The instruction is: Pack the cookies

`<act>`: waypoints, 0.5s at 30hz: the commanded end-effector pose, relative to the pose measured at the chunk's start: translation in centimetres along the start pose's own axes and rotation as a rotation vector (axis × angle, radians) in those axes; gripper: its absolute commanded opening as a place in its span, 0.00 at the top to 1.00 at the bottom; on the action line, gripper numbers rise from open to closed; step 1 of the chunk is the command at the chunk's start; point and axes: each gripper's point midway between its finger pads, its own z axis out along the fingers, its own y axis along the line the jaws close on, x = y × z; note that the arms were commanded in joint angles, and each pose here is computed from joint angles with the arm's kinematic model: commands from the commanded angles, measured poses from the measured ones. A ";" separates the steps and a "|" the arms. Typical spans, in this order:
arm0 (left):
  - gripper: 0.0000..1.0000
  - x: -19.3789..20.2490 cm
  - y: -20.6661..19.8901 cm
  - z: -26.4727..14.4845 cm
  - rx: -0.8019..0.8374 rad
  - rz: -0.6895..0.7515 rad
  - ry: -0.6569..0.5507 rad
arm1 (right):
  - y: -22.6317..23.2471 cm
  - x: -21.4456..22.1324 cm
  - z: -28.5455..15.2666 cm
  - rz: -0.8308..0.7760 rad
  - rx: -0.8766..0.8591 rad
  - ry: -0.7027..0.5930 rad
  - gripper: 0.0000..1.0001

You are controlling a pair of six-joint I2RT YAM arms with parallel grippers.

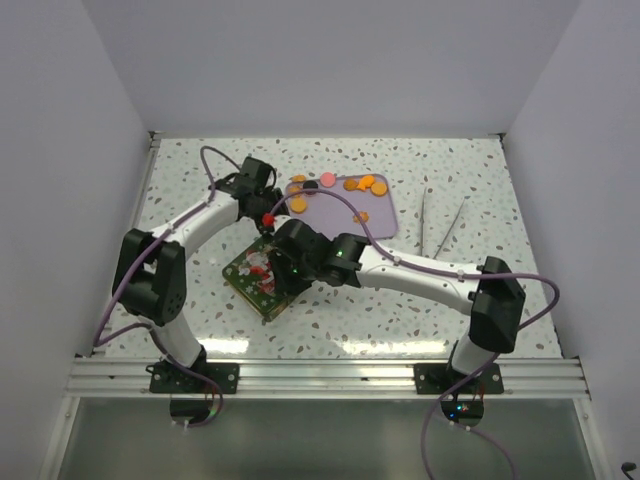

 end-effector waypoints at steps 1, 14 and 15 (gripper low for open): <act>0.56 -1.8 -1.7 -2.6 0.030 0.034 -0.071 | -1.2 -2.4 -2.8 0.008 0.026 -0.112 0.84; 0.67 -2.1 0.1 -3.3 -0.007 0.034 -0.100 | -7.3 -3.6 1.0 0.218 0.011 -0.075 1.00; 0.69 -1.8 0.5 -2.9 -0.012 0.032 -0.092 | -7.4 -3.3 1.5 0.231 0.015 -0.069 1.00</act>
